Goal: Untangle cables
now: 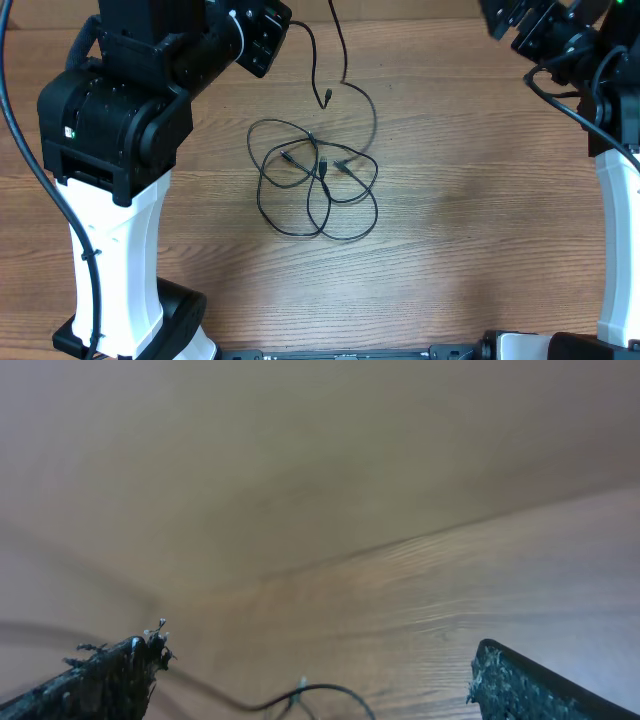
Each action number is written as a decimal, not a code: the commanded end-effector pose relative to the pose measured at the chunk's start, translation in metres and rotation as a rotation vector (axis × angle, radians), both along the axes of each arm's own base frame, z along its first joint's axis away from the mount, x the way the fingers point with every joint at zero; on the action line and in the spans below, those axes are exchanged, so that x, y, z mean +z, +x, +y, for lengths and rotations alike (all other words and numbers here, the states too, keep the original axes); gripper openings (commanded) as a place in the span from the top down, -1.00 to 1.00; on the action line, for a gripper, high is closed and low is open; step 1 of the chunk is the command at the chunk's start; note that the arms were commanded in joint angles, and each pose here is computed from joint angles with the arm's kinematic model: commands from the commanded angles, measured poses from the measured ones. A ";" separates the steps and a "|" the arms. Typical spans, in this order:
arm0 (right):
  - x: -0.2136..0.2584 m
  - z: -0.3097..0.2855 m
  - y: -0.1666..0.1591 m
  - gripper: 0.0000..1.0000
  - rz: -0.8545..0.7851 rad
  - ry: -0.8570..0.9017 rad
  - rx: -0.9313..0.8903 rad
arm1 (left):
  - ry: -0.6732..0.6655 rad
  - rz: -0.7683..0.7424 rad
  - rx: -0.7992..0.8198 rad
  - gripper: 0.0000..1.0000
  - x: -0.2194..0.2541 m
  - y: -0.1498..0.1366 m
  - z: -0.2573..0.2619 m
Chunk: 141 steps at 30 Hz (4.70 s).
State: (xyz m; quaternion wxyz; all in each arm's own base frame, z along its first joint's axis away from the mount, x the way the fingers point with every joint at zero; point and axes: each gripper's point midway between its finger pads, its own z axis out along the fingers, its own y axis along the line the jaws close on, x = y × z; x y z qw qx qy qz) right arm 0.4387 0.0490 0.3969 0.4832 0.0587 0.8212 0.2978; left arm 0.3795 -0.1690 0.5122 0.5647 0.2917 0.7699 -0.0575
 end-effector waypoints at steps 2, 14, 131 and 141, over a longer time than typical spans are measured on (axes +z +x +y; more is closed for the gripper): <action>0.018 0.036 -0.023 -1.00 -0.185 -0.129 0.325 | 0.003 0.014 -0.238 0.92 -0.005 -0.020 -0.033; 0.027 0.090 -0.054 -1.00 -0.298 -0.121 0.606 | -0.102 -0.017 -0.558 0.92 0.013 -0.056 -0.073; 0.052 -0.038 0.027 0.93 -0.133 0.193 -0.320 | 0.095 0.262 -0.390 -0.99 -0.079 -0.047 -0.107; 0.012 -0.123 0.039 0.93 -0.071 0.050 -0.763 | 0.095 0.272 -0.388 -0.99 -0.081 -0.048 -0.107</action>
